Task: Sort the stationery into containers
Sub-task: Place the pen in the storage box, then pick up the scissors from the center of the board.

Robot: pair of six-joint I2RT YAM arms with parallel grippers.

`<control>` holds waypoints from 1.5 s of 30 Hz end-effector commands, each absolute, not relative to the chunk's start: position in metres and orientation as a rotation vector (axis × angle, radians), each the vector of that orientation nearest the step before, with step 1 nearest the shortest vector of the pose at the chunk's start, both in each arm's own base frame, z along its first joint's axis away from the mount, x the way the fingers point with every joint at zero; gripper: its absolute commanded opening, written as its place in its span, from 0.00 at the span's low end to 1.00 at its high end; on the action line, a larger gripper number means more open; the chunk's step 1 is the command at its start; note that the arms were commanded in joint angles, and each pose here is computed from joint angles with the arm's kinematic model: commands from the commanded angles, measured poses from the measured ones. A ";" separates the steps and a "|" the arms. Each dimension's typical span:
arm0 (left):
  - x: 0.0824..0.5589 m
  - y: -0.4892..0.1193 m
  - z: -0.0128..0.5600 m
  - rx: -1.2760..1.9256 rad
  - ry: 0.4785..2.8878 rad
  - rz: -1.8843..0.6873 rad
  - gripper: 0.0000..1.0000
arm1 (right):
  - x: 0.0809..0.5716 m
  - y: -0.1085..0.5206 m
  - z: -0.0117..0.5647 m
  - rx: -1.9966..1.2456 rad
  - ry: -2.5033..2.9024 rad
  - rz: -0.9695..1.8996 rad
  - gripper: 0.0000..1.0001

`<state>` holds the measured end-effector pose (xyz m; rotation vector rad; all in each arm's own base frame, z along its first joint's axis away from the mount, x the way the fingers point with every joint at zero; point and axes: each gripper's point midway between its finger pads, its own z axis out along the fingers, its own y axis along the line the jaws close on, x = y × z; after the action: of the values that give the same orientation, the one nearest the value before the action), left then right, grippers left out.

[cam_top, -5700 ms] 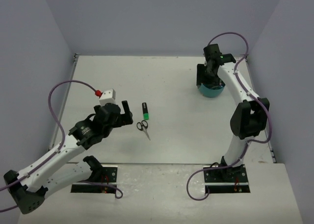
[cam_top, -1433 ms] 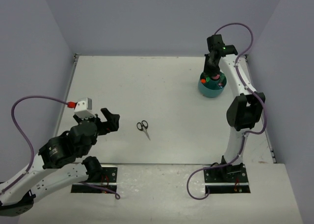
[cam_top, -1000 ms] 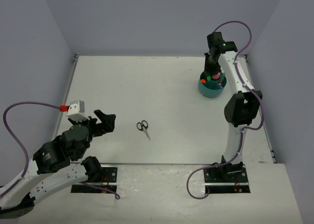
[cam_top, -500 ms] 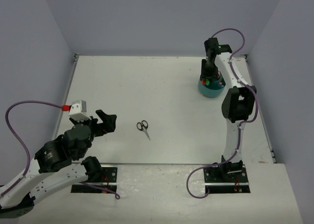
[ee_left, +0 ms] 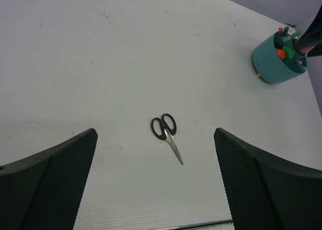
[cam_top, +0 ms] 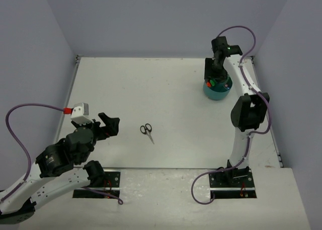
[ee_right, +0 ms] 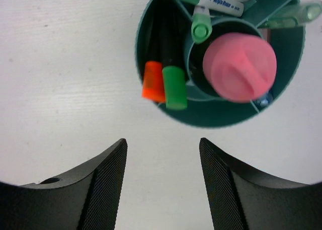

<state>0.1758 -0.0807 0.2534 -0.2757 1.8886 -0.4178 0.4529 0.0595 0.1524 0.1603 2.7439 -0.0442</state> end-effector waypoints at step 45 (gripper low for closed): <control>0.270 -0.183 0.021 -0.479 2.509 0.157 0.29 | 0.331 0.168 0.209 -0.229 2.254 0.243 0.99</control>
<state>0.2692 -0.1852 0.0261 -0.4547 2.5152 0.1663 0.3241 0.1687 0.2049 -0.2455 2.2883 0.2507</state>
